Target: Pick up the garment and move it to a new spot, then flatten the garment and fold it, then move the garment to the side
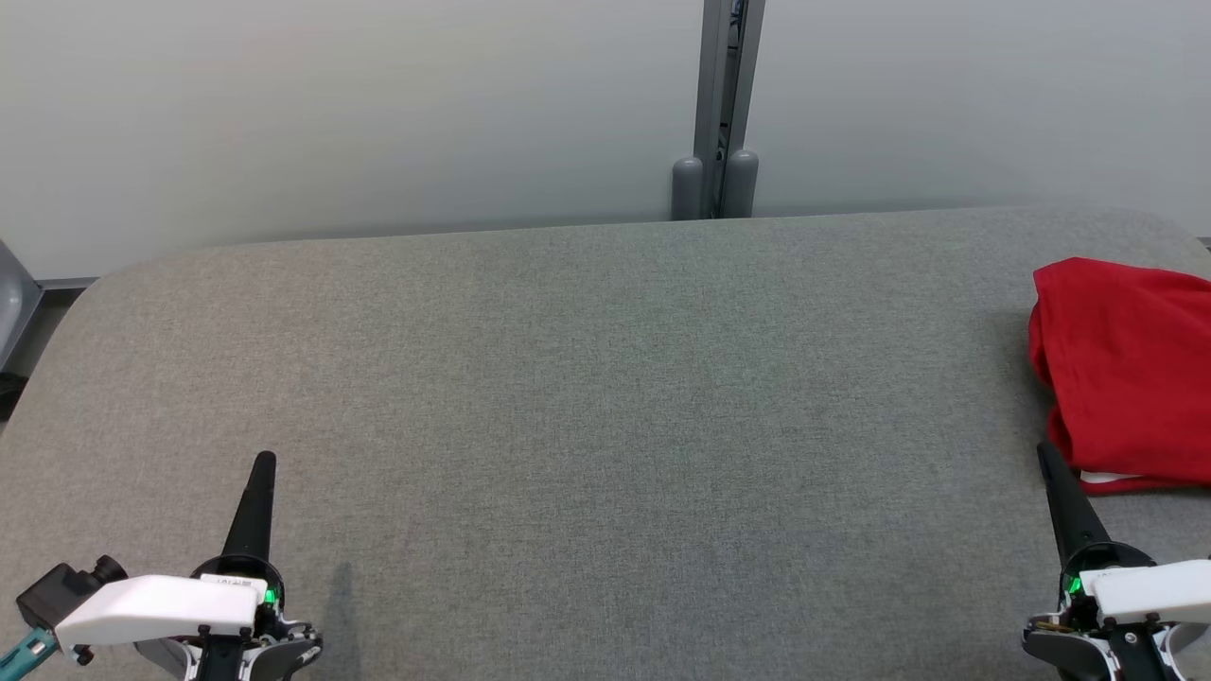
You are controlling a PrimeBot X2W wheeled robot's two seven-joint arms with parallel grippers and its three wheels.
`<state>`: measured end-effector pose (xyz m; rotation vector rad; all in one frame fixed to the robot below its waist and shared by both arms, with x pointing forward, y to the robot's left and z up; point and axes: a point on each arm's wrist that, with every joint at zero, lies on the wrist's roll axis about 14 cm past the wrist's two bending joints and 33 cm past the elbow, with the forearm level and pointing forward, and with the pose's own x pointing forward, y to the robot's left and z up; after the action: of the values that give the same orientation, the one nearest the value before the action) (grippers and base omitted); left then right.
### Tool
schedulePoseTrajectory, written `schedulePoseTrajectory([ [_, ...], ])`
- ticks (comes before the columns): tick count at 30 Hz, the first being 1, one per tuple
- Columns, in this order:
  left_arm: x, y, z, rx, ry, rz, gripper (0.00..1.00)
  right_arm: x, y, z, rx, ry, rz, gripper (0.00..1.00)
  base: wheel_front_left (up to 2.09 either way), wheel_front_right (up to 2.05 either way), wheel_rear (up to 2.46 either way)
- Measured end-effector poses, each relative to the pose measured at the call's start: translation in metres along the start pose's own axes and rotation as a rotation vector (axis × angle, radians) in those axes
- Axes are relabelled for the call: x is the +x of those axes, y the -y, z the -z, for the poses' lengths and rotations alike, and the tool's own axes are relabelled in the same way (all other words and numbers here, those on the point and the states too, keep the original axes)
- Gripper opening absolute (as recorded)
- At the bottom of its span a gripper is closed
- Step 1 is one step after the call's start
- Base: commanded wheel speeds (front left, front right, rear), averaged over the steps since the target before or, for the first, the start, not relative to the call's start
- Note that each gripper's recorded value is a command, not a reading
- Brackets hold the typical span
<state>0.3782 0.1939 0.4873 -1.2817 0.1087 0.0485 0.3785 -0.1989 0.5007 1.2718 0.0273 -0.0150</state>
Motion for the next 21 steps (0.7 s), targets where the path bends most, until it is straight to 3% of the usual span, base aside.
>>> schedulePoseTrajectory([
  [21, 0.0054, 0.0100, -0.0061, -0.189, 0.022, 0.058, 0.00, 0.0058, -0.0020, -0.0010, 0.191, 0.005, -0.010, 0.00, 0.00, 0.00, 0.00],
])
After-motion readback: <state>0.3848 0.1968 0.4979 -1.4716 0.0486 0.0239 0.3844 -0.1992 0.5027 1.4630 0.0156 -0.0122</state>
